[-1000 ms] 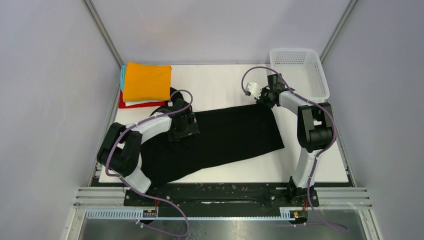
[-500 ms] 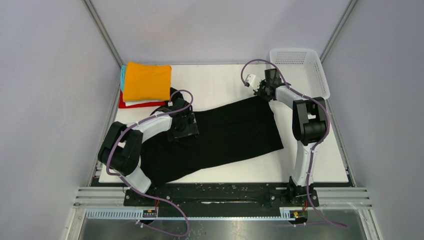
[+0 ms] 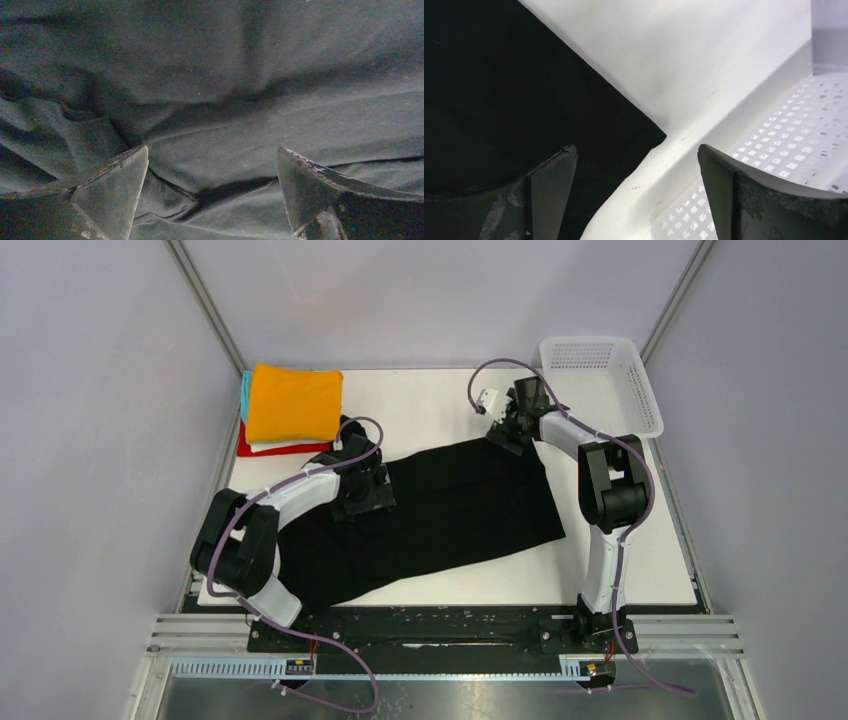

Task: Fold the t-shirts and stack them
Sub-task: Grab the side of the flattened tshirt furthest away from the robot with both arms

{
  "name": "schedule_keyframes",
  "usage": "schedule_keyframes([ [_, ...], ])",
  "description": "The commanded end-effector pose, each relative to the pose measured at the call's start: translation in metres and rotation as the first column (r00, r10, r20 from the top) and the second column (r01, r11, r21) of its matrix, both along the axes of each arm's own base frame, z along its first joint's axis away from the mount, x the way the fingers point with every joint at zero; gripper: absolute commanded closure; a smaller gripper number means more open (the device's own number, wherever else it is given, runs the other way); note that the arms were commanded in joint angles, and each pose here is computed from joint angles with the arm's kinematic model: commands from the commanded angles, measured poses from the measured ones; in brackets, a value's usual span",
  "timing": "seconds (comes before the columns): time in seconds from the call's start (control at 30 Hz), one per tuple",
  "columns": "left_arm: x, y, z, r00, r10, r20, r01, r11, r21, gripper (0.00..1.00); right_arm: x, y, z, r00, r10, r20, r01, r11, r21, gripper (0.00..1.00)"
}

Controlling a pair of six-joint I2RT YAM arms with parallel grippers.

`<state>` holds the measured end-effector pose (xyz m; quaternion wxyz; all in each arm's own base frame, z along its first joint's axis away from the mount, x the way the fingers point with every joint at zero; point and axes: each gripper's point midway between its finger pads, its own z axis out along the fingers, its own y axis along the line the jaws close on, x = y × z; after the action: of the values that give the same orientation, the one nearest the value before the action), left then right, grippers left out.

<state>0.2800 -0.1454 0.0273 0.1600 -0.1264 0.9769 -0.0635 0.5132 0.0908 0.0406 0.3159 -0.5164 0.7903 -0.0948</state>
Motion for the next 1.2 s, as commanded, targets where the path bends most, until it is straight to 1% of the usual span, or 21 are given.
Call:
schedule_keyframes([
  [0.0,0.03,-0.009,0.046,0.983,-0.004,0.186,0.017,0.998,-0.066,0.01,0.007,0.04,0.095,0.986,0.004,0.168,-0.029,0.99,0.141,0.01],
  [0.07,0.039,-0.011,0.061,0.97,-0.001,0.241,0.021,0.997,-0.079,0.01,0.003,0.057,0.127,0.979,-0.022,0.201,-0.028,0.97,0.243,0.0],
  [0.13,0.051,-0.009,0.078,0.951,0.019,0.308,0.004,0.997,-0.074,0.01,-0.001,0.07,0.168,0.97,-0.09,0.227,-0.006,0.92,0.391,0.01],
  [0.17,0.057,-0.008,0.087,0.939,0.038,0.343,-0.011,0.997,-0.08,0.01,0.0,0.073,0.189,0.961,-0.144,0.234,0.02,0.886,0.463,0.01],
  [0.23,0.068,-0.009,0.106,0.91,0.069,0.41,-0.021,0.993,-0.12,0.01,0.0,0.077,0.221,0.944,-0.257,0.205,0.089,0.801,0.592,0.01],
  [0.3,0.075,-0.008,0.121,0.886,0.102,0.453,-0.033,0.987,-0.157,0.01,-0.001,0.079,0.242,0.924,-0.357,0.137,0.17,0.704,0.689,0.01],
  [0.33,0.077,-0.006,0.126,0.878,0.117,0.464,-0.042,0.985,-0.169,0.01,-0.004,0.081,0.248,0.919,-0.386,0.082,0.21,0.656,0.725,0.01],
  [0.4,0.079,0.002,0.132,0.868,0.148,0.474,-0.068,0.981,-0.183,0.01,-0.013,0.084,0.255,0.92,-0.392,0.002,0.265,0.626,0.733,0.0],
  [0.43,0.079,0.007,0.131,0.87,0.17,0.464,-0.089,0.977,-0.192,0.01,-0.022,0.083,0.25,0.912,-0.407,-0.059,0.319,0.61,0.725,0.0],
  [0.47,0.079,0.006,0.132,0.872,0.17,0.458,-0.077,0.974,-0.214,0.01,-0.031,0.081,0.247,0.896,-0.429,-0.112,0.367,0.574,0.732,0.01],
  [0.5,0.08,0.006,0.132,0.871,0.172,0.46,-0.073,0.971,-0.226,0.01,-0.039,0.082,0.243,0.876,-0.455,-0.159,0.403,0.512,0.758,0.01],
  [0.53,0.081,0.007,0.13,0.869,0.181,0.461,-0.079,0.969,-0.233,0.01,-0.049,0.087,0.233,0.869,-0.449,-0.209,0.423,0.454,0.784,0.0],
  [0.6,0.082,0.002,0.123,0.874,0.176,0.454,-0.065,0.966,-0.249,0.01,-0.077,0.099,0.209,0.858,-0.404,-0.318,0.465,0.345,0.815,0.0],
  [0.67,0.083,-0.004,0.112,0.887,0.167,0.431,-0.05,0.962,-0.269,0.01,-0.109,0.108,0.176,0.821,-0.394,-0.414,0.541,0.302,0.785,0.0],
  [0.73,0.082,-0.01,0.1,0.9,0.168,0.402,-0.049,0.956,-0.289,0.01,-0.141,0.114,0.136,0.76,-0.414,-0.501,0.632,0.294,0.717,0.01],
  [0.77,0.08,-0.014,0.093,0.91,0.16,0.382,-0.04,0.952,-0.304,0.01,-0.159,0.113,0.107,0.715,-0.425,-0.555,0.688,0.287,0.667,0.0],
  [0.83,0.073,-0.022,0.08,0.927,0.146,0.345,-0.027,0.945,-0.327,0.01,-0.183,0.116,0.075,0.642,-0.43,-0.634,0.759,0.245,0.603,0.01],
  [1.0,0.05,-0.038,0.058,0.944,0.102,0.315,0.003,0.949,-0.316,0.01,-0.217,0.11,0.022,0.549,-0.486,-0.68,0.832,0.24,0.5,0.01],
  [1.1,0.036,-0.049,0.042,0.956,0.074,0.283,0.02,0.949,-0.316,0.01,-0.233,0.098,-0.007,0.453,-0.547,-0.704,0.889,0.213,0.406,0.01],
  [1.17,0.025,-0.052,0.029,0.968,0.062,0.245,0.018,0.951,-0.309,0.01,-0.251,0.086,-0.025,0.383,-0.588,-0.713,0.921,0.187,0.341,0.01],
])
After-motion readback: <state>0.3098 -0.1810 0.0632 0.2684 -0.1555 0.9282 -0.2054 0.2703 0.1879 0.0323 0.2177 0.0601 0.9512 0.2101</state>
